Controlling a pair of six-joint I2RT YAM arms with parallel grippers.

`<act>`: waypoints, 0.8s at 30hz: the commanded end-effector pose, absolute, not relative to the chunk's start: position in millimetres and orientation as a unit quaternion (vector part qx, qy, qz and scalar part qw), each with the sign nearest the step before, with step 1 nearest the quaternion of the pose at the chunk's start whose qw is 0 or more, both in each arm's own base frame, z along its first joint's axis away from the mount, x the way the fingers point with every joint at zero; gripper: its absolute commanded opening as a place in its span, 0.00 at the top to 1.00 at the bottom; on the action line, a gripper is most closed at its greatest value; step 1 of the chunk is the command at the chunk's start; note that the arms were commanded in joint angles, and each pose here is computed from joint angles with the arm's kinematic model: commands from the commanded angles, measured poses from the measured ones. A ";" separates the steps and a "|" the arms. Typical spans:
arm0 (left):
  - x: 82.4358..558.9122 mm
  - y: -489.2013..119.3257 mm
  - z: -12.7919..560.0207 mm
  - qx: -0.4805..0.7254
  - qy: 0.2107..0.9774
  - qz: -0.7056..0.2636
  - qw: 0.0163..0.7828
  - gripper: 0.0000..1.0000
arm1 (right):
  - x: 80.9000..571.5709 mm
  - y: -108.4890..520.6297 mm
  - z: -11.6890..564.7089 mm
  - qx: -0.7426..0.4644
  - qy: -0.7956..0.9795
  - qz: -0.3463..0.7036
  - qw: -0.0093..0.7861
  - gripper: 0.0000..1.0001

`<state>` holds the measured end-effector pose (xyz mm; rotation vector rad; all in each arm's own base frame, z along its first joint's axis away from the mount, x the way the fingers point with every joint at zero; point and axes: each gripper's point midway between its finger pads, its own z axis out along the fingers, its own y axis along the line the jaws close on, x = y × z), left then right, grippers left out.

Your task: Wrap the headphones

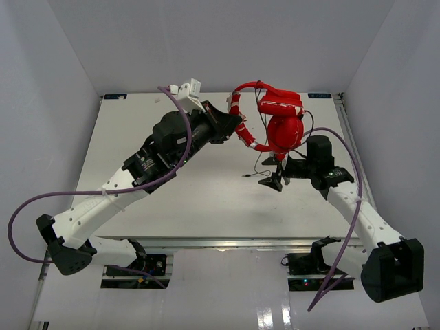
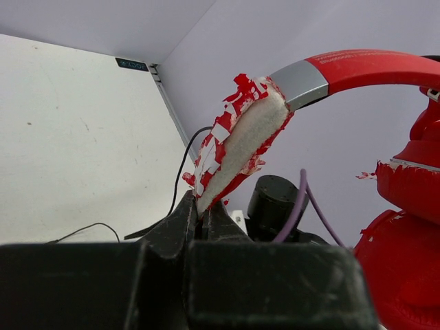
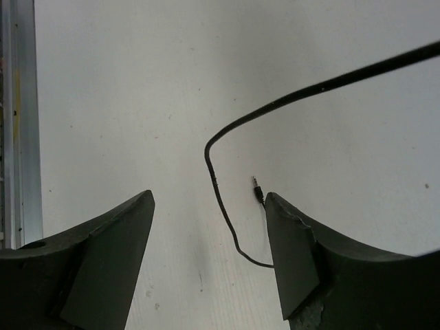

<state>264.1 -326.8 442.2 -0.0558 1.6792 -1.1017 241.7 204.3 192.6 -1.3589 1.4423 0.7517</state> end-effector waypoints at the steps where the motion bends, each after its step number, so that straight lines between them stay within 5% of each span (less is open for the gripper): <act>1: 251.7 -314.3 489.9 -0.041 0.655 -0.511 0.555 1.00 | 235.6 226.4 175.0 -0.570 0.552 0.363 0.488 0.27; 8: 252.2 -306.3 498.8 -0.056 0.644 -0.513 0.565 1.00 | 217.2 237.4 159.3 -0.598 0.498 0.402 0.482 0.35; 18: 252.6 -300.1 509.4 -0.066 0.633 -0.515 0.574 1.00 | 182.7 240.1 140.5 -0.614 0.467 0.443 0.458 0.80; 24: 266.0 -291.0 503.8 -0.092 0.638 -0.481 0.594 1.00 | 193.0 233.5 152.9 -0.610 0.517 0.386 0.460 0.92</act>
